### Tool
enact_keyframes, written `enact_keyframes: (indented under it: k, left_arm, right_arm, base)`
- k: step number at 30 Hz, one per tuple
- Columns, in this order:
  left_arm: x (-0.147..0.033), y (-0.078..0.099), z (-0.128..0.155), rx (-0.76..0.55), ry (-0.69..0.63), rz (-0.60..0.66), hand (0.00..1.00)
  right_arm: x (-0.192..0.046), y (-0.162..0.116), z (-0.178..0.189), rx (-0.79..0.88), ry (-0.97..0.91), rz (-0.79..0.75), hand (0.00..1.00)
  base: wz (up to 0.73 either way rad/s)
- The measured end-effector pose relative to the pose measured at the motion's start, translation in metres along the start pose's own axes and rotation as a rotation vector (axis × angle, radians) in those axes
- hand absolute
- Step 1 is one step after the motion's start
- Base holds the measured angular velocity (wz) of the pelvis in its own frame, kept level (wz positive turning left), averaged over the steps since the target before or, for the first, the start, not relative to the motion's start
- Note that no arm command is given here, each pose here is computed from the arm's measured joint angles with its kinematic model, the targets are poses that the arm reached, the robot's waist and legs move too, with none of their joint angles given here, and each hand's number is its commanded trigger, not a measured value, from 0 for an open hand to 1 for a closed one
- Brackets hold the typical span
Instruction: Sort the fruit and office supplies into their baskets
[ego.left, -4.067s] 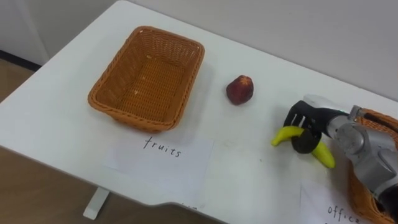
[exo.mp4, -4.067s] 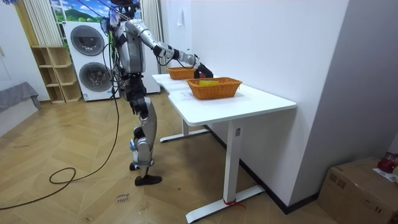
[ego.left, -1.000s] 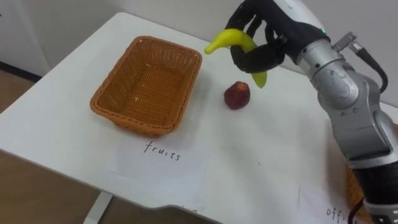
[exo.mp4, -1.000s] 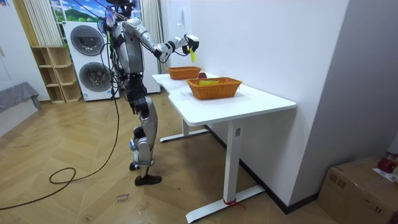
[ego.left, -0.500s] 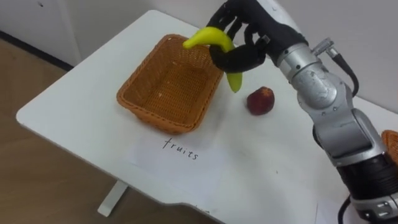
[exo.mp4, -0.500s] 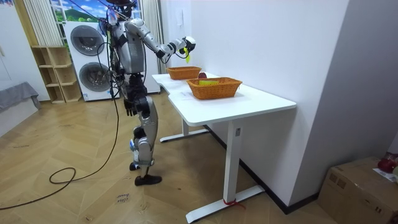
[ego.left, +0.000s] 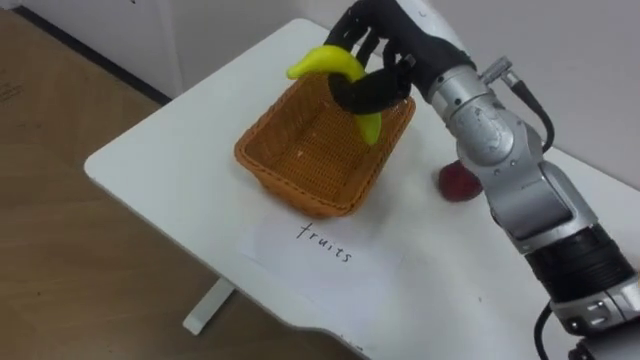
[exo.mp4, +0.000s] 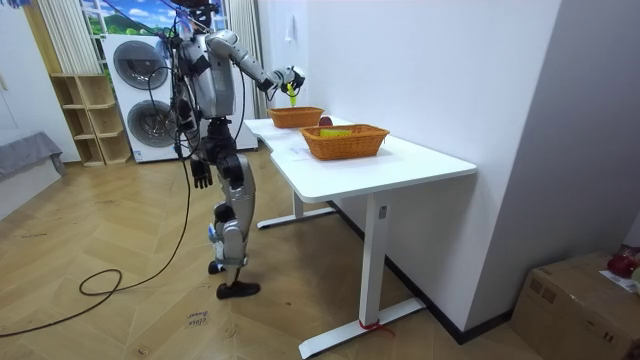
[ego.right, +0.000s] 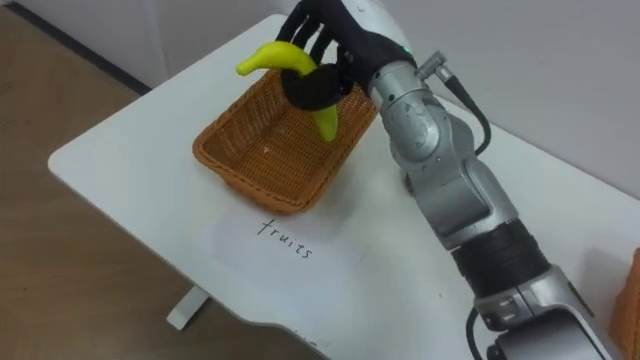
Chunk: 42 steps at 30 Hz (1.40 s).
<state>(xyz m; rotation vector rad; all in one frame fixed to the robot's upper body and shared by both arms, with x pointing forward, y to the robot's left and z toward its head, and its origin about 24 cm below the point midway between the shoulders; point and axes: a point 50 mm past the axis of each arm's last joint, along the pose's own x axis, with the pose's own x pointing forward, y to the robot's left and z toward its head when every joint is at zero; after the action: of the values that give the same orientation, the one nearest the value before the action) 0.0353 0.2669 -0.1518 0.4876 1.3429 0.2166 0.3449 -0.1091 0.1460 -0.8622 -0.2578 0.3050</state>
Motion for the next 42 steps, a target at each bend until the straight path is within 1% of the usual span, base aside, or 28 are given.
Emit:
enact_keyframes:
  k: [6,11,31,32,33,34,35,36,37,42]
  left_arm:
    - [0.000,-0.002,0.000,0.032,0.000,-0.010,0.00]
    - [0.000,-0.003,0.003,0.048,-0.006,-0.016,0.00]
    - [0.000,-0.005,0.004,0.059,-0.013,-0.036,0.00]
    - [0.000,-0.005,0.004,0.059,-0.012,-0.036,0.00]
    - [0.000,-0.005,0.004,0.059,-0.012,-0.036,0.00]
    - [0.000,-0.005,0.004,0.059,-0.012,-0.036,0.00]
    - [0.000,-0.005,0.004,0.059,-0.013,-0.035,0.00]
    - [0.000,-0.005,0.005,0.058,-0.014,-0.035,0.00]
    - [0.000,-0.005,0.005,0.058,-0.016,-0.035,0.00]
    - [0.000,-0.004,0.006,0.057,-0.019,-0.033,0.00]
  right_arm:
    - [0.001,0.018,0.008,0.024,-0.025,0.046,1.00]
    - [0.004,0.027,0.005,0.069,0.000,0.058,1.00]
    - [0.005,0.028,0.000,0.073,0.025,0.034,1.00]
    - [0.005,0.028,0.000,0.073,0.025,0.033,0.97]
    - [0.005,0.028,0.000,0.073,0.025,0.033,0.85]
    - [0.005,0.028,0.000,0.073,0.025,0.032,0.69]
    - [0.005,0.028,0.000,0.072,0.025,0.031,0.60]
    - [0.005,0.028,0.000,0.072,0.025,0.031,0.23]
    - [0.005,0.028,0.000,0.072,0.025,0.031,0.00]
    - [0.005,0.028,0.000,0.072,0.024,0.028,0.00]
  base:
    - [0.00]
    - [0.03]
    - [0.04]
    - [0.00]
    - [0.00]
    - [0.00]
    - [0.00]
    - [0.00]
    - [0.00]
    - [0.00]
